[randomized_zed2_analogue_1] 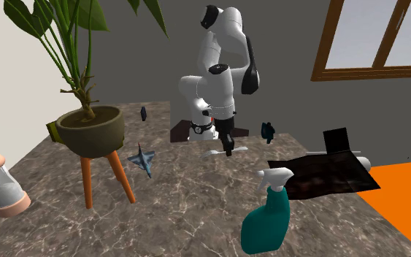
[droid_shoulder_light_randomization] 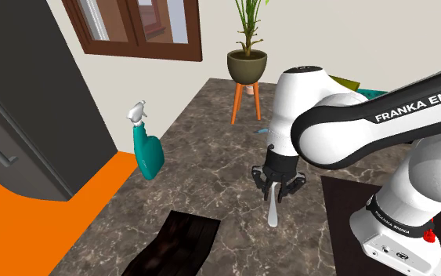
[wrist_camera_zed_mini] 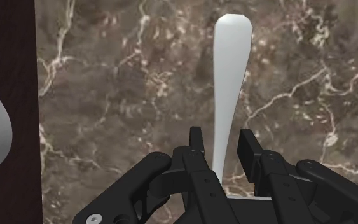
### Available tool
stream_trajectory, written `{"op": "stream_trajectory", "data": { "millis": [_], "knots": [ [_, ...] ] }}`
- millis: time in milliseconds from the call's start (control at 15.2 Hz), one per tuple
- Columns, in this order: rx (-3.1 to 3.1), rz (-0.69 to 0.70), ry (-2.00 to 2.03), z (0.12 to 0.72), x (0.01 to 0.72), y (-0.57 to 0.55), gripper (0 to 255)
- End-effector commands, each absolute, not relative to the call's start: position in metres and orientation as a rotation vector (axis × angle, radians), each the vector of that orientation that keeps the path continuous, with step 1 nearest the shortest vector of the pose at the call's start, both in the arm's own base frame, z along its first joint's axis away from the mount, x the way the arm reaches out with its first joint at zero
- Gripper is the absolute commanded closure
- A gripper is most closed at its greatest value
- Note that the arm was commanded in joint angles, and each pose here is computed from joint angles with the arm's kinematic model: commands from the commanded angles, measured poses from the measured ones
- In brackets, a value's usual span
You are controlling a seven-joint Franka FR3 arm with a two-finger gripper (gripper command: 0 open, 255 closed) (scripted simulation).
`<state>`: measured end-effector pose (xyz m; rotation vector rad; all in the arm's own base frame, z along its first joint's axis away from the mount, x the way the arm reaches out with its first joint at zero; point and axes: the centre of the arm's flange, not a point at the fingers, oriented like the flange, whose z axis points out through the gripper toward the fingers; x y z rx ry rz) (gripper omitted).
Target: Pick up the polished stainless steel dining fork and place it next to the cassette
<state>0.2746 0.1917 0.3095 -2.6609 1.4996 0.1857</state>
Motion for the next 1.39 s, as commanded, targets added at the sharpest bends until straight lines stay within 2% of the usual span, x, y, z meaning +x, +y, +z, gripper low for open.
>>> {"op": "stream_trajectory", "data": {
  "millis": [0, 330, 1320],
  "knots": [
    [-2.661, 0.186, 1.500, 0.310, 0.275, 0.192, 255],
    [-2.661, 0.186, 1.500, 0.310, 0.275, 0.192, 255],
    [-2.661, 0.186, 1.500, 0.389, 0.275, 0.192, 255]
  ]
}}
